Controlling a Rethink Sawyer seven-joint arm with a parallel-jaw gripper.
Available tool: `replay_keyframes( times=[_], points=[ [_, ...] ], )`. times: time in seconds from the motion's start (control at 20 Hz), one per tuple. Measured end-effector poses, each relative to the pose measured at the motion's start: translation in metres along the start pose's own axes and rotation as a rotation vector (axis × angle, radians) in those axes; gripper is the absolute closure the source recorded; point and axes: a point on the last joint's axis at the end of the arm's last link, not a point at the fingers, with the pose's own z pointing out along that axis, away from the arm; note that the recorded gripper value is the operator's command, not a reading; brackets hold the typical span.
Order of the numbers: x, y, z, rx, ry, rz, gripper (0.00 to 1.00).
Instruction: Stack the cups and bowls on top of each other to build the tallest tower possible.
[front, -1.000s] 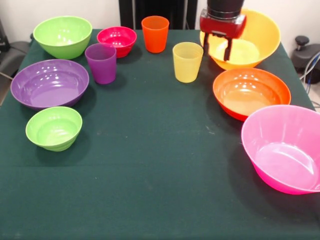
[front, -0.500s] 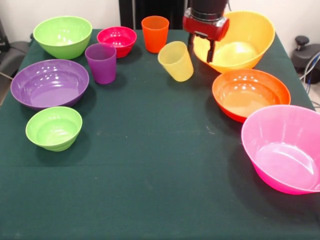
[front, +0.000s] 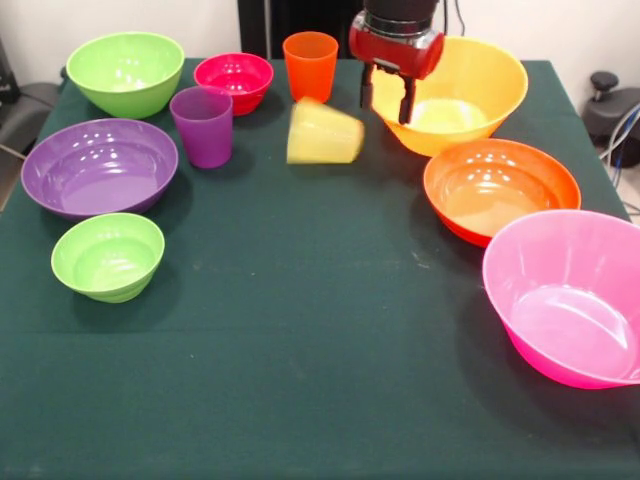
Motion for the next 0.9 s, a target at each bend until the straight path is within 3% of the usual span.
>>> replay_keyframes(
  times=[0.25, 0.6, 0.9],
  points=[
    [-0.009, 0.003, -0.014, -0.023, -0.033, -0.033, 0.0],
    [-0.034, 0.017, -0.051, -0.072, -0.106, -0.034, 0.0],
    [-0.046, 0.023, -0.067, -0.104, -0.135, -0.029, 0.0]
  ],
)
